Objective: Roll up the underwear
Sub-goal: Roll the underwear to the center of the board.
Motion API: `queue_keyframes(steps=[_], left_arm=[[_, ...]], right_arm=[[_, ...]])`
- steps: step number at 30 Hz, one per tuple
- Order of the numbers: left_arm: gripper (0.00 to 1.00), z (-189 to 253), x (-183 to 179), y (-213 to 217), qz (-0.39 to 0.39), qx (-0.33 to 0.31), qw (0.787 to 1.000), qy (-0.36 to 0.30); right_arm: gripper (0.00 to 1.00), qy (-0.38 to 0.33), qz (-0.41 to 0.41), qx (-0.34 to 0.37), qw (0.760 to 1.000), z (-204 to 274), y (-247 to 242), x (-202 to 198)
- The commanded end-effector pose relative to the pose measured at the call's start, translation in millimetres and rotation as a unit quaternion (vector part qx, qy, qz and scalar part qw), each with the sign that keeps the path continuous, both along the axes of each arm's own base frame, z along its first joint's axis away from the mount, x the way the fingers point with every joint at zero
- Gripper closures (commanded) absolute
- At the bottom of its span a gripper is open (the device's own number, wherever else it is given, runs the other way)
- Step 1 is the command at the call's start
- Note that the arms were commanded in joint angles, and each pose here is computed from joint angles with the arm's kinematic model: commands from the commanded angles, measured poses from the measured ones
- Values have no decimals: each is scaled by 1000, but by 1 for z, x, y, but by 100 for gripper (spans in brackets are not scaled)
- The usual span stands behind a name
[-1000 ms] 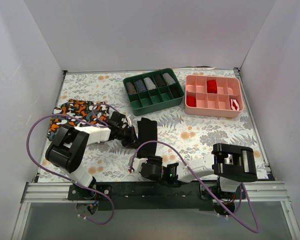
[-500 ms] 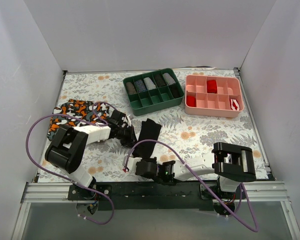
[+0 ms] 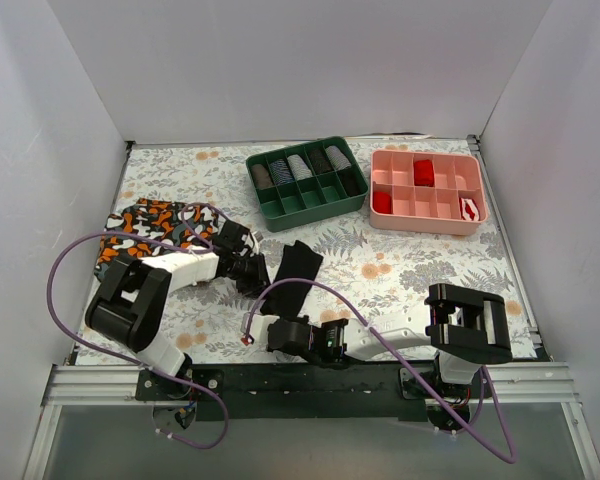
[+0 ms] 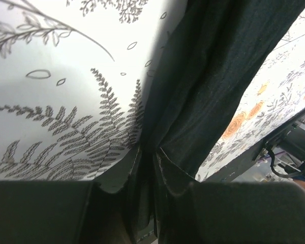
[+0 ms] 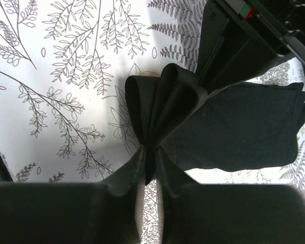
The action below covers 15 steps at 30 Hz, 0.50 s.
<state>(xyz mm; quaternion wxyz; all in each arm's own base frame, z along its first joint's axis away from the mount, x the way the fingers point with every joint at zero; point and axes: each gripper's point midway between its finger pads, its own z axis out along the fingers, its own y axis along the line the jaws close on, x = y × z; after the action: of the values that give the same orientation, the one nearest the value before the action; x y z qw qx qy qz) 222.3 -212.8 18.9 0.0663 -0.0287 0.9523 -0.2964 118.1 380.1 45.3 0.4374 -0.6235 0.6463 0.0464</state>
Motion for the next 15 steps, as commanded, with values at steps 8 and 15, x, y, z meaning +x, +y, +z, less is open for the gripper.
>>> queue_keyframes(steps=[8,15], left_arm=[[85,-14,-11,26,32,57,998,3],[85,-16,-11,27,32,62,998,6]], right_arm=[[35,-16,-26,51,998,29,3,7],[33,-57,-32,29,997,25,-3,18]])
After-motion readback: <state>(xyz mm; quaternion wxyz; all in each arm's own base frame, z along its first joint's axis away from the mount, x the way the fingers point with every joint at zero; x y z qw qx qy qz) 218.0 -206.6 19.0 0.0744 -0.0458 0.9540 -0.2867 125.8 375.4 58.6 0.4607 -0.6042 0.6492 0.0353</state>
